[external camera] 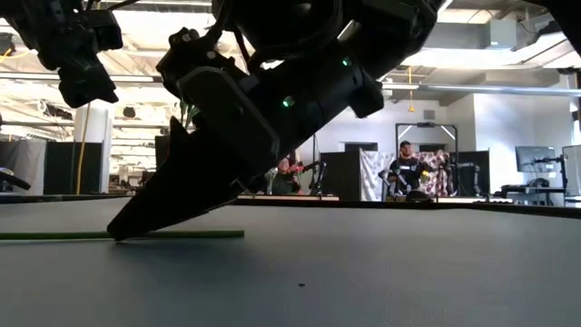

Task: Sort flowers into vase by color
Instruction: Put the black tulip into the red vase

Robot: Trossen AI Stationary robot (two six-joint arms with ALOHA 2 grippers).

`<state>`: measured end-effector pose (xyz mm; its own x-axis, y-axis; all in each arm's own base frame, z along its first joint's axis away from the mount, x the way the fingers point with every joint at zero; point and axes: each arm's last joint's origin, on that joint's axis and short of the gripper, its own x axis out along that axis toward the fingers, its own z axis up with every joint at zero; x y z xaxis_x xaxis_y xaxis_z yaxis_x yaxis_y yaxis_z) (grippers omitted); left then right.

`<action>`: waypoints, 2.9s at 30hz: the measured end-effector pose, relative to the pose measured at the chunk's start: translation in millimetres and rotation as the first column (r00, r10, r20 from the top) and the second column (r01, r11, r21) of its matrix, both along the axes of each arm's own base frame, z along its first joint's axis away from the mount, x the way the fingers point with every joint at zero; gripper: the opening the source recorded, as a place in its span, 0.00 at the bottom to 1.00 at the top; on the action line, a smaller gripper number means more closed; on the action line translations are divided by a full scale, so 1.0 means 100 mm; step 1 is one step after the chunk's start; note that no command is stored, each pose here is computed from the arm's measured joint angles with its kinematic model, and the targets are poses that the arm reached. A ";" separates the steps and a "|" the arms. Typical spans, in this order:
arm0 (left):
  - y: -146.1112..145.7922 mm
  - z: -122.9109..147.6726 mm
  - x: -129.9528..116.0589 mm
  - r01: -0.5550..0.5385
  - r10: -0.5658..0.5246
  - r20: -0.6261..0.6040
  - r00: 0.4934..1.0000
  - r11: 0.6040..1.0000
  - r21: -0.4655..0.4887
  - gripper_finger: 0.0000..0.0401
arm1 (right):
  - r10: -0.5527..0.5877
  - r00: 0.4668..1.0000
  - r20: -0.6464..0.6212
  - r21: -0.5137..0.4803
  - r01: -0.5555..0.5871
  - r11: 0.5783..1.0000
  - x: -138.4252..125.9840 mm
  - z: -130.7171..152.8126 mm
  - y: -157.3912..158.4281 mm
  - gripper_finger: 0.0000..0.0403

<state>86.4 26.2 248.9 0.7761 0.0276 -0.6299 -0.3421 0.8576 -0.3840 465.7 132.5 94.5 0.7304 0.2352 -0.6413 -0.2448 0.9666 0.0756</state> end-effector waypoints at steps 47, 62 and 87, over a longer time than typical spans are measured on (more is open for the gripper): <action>0.03 0.22 0.05 -0.020 -0.012 0.248 0.969 0.992 0.127 0.23 | -0.496 0.810 0.313 -0.016 0.526 0.850 -1.38 1.06 -0.85 0.04; -0.03 0.37 -0.09 -0.066 -0.006 0.416 0.909 0.985 0.160 0.23 | -0.440 0.647 0.623 0.093 0.496 0.863 -1.34 1.52 -0.90 0.04; -0.02 0.19 0.47 -0.036 -0.250 0.824 0.509 0.950 0.311 0.23 | -0.336 0.456 0.824 0.158 0.385 0.909 -0.22 1.85 -1.10 0.04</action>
